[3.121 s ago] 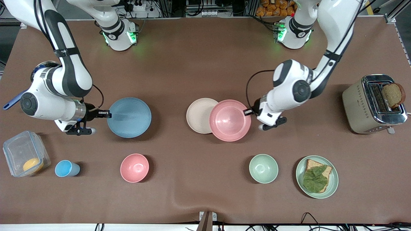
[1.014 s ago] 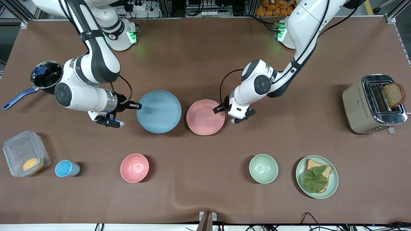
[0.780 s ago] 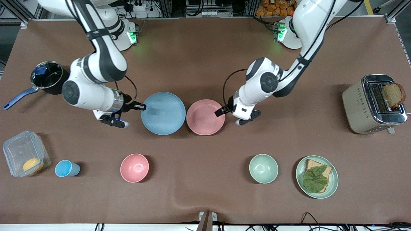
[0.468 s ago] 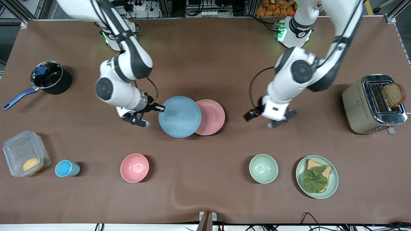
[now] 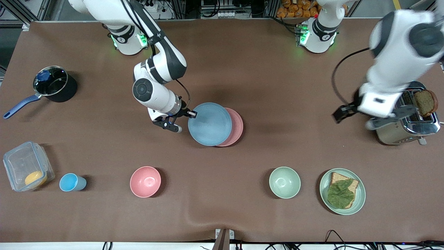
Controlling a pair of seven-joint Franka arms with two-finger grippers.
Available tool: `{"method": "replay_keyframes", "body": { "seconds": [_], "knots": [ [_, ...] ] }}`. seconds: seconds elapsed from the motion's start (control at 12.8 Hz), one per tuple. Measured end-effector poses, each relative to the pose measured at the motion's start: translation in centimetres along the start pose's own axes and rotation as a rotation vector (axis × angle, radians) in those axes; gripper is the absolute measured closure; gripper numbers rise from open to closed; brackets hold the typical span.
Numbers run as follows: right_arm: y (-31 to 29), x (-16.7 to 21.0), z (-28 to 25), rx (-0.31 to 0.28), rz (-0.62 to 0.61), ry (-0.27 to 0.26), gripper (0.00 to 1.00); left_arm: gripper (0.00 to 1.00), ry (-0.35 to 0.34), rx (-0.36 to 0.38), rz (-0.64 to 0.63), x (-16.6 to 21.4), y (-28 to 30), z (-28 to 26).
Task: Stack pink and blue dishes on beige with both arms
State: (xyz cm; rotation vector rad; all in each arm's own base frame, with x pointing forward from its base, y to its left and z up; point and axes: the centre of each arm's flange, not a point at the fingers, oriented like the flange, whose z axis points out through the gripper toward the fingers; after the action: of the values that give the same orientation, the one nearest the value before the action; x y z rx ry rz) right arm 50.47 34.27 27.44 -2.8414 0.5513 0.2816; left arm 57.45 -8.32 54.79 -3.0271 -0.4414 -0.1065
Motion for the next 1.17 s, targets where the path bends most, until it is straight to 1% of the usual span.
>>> {"method": "replay_keyframes", "body": {
  "seconds": [0.16, 0.39, 0.47, 0.55, 0.62, 0.7, 0.78, 0.86, 1.01, 1.17],
  "knots": [
    [-1.2, -1.3, 0.5, -0.001, -0.01, -0.001, 0.95, 0.0, -0.022, 0.016, 0.026, 1.1, -3.5, -3.6],
    [-2.7, -1.9, 0.4, 0.012, 0.008, 0.007, 0.91, 0.0, -0.033, 0.022, 0.032, 1.1, -5.1, -7.3],
    [-3.0, -1.8, 0.2, 0.017, 0.015, 0.01, 0.82, 0.0, -0.035, 0.025, 0.077, 1.2, -6.1, -8.0],
    [-3.0, -1.4, -0.2, 0.022, 0.023, 0.016, 0.71, 0.0, -0.051, 0.023, 0.129, 1.5, -7.6, -8.3],
    [-2.7, -0.5, -0.8, 0.023, 0.037, 0.016, 0.6, 0.0, -0.074, 0.002, 0.155, 1.8, -9.6, -8.3],
    [-1.9, 0.8, -2.0, 0.013, 0.061, -0.001, 0.48, 0.0, -0.084, -0.024, 0.155, 2.2, -11.4, -8.3],
    [-0.7, 2.6, -3.8, -0.003, 0.079, -0.026, 0.37, 0.0, -0.086, -0.04, 0.152, 2.3, -12.4, -8.5],
    [1.2, 4.6, -6.3, -0.029, 0.071, -0.051, 0.26, 0.0, -0.09, -0.045, 0.151, 2.0, -12.4, -8.7],
    [7.1, 8.9, -11.6, -0.091, 0.012, -0.075, 0.02, 0.0, -0.103, -0.042, 0.147, 1.0, -10.9, -9.3],
    [12.8, 11.8, -14.9, -0.112, -0.051, -0.105, 0.0, 0.0, -0.113, -0.042, 0.162, 0.6, -9.7, -9.2]
  ]
}}
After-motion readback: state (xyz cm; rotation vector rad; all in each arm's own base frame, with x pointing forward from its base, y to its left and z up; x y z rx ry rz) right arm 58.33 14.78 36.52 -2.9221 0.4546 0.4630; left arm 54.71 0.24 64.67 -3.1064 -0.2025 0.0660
